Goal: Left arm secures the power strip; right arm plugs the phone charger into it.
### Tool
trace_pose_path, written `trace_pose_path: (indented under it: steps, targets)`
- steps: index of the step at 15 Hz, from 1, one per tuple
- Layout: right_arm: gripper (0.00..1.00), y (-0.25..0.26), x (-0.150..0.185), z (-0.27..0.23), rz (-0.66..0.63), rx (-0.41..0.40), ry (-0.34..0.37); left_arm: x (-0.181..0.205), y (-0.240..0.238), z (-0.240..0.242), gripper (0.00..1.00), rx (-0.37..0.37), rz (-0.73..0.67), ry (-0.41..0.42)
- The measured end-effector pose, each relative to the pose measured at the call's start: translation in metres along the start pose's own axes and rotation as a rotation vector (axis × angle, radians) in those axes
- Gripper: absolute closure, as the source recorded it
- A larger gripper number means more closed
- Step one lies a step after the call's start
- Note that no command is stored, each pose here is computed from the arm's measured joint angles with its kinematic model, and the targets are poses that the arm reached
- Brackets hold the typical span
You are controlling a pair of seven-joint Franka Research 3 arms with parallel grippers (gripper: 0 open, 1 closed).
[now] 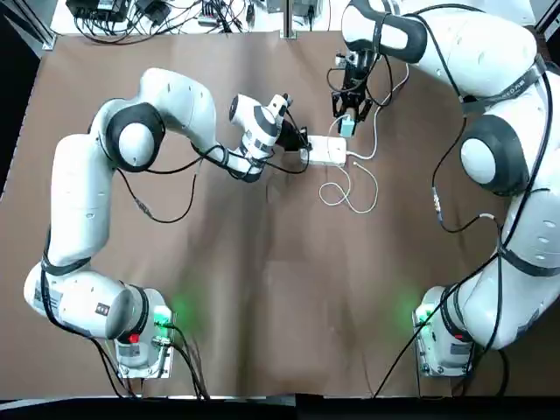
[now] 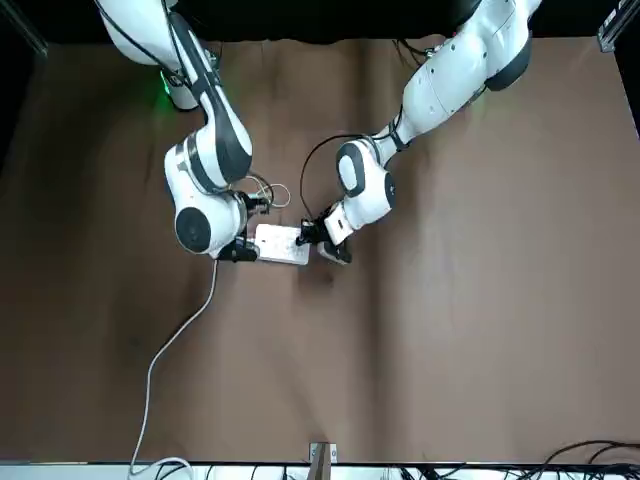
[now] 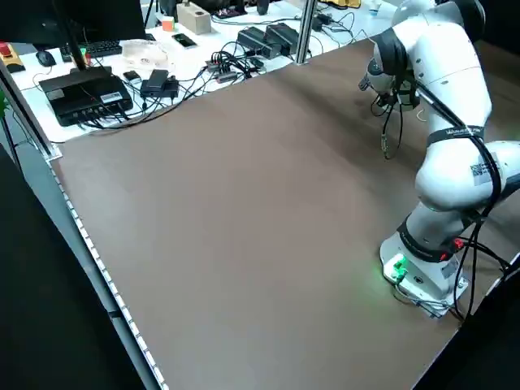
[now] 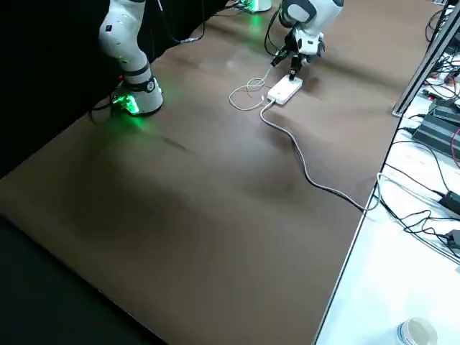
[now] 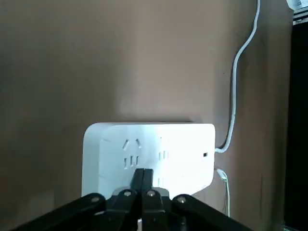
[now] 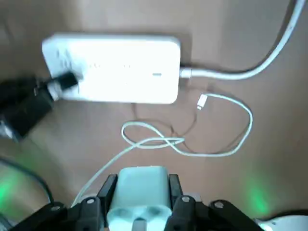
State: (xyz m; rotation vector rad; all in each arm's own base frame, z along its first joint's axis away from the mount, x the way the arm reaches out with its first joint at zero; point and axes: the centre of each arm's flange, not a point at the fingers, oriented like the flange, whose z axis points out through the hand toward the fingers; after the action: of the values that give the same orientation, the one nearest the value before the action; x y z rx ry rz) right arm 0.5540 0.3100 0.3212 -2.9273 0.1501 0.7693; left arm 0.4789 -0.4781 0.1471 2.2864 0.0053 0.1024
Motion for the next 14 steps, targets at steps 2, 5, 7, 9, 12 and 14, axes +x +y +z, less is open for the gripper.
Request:
trace_pose_path:
  steps: [2,5,7,9,12,14]
  targets:
    - [0.52,-0.001,0.005,-0.001,0.057,0.014,0.030,0.000,0.000,0.000,0.99,0.000,0.000,0.000]
    - [0.52,-0.009,0.006,0.000,0.117,-0.015,0.091,0.000,0.000,0.000,0.99,0.000,0.000,0.000]
    - [0.52,-0.016,0.006,0.007,0.134,-0.022,0.130,0.000,0.000,0.000,0.99,-0.001,0.000,-0.001]
    - [0.52,-0.019,0.007,0.020,0.137,-0.021,0.151,0.000,0.000,0.000,0.99,-0.001,-0.001,-0.002]
    - [0.52,-0.017,0.011,0.036,0.142,-0.010,0.191,0.001,-0.001,0.000,0.99,-0.002,-0.001,-0.003]
    - [0.52,-0.013,0.010,0.046,0.144,0.008,0.234,0.001,-0.001,0.000,0.99,-0.003,-0.001,-0.004]
